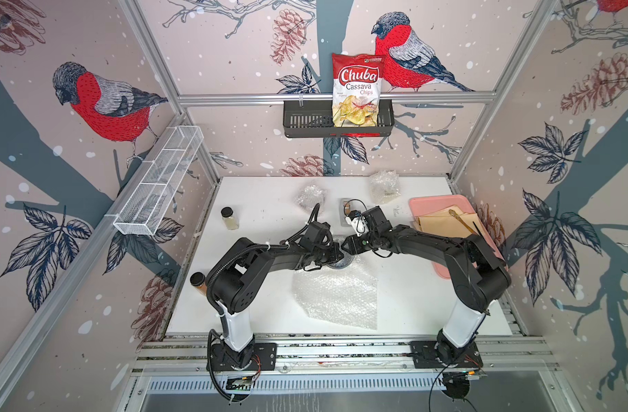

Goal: Wrap bowls in bubble wrap
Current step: Wrap the bowl in bubble wrap.

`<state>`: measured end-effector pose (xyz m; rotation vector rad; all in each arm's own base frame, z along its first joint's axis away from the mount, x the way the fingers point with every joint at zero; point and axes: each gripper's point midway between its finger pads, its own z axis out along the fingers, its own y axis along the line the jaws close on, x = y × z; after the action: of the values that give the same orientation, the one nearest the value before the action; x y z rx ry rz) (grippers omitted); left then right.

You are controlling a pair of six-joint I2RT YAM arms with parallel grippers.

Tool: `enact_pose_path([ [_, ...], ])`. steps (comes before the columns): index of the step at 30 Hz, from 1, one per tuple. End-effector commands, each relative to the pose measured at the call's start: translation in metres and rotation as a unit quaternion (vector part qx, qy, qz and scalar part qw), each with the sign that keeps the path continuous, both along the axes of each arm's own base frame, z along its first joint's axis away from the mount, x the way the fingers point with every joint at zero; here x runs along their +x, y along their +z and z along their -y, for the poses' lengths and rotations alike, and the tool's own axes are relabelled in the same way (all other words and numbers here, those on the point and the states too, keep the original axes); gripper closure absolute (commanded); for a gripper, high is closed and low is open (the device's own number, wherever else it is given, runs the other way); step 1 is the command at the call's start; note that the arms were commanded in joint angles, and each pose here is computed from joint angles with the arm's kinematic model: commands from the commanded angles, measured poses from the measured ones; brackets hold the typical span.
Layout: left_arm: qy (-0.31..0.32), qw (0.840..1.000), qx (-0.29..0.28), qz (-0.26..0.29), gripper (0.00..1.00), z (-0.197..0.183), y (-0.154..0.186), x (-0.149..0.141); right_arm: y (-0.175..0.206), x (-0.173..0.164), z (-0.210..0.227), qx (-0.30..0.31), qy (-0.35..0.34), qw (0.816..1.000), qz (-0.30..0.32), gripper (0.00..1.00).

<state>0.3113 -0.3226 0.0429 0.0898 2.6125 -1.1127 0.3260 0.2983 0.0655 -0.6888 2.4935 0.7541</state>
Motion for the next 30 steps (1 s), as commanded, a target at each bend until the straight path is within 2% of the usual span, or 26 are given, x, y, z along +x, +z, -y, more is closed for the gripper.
enact_pose_path([
  [1, 0.002, 1.0, 0.024, 0.0, 1.0, -0.006, -0.005, -0.001, 0.012, -0.003, -0.005, 0.026, 0.016, 1.0, -0.002, 0.39],
  [8, 0.002, 1.0, 0.024, 0.003, 1.0, -0.005, -0.002, -0.001, 0.01, 0.006, -0.02, 0.03, 0.028, 0.999, -0.006, 0.26],
  [15, 0.004, 1.0, 0.024, 0.006, 1.0, -0.005, 0.001, 0.0, -0.014, 0.007, -0.035, -0.001, 0.033, 0.999, -0.02, 0.27],
  [19, 0.006, 1.0, 0.026, 0.009, 1.0, -0.007, 0.001, 0.001, -0.035, 0.002, -0.033, -0.04, 0.039, 0.998, -0.031, 0.35],
  [23, 0.01, 0.999, 0.032, 0.013, 1.0, -0.008, 0.003, 0.003, -0.051, -0.001, -0.023, -0.075, 0.031, 0.996, -0.035, 0.49],
  [27, 0.016, 0.999, 0.037, 0.02, 0.94, -0.01, 0.008, 0.005, -0.057, -0.002, -0.013, -0.082, 0.021, 0.996, -0.04, 0.63],
  [30, 0.018, 0.999, 0.04, 0.024, 0.91, -0.011, 0.01, 0.007, -0.055, 0.0, -0.012, -0.077, 0.016, 0.996, -0.037, 0.68],
])
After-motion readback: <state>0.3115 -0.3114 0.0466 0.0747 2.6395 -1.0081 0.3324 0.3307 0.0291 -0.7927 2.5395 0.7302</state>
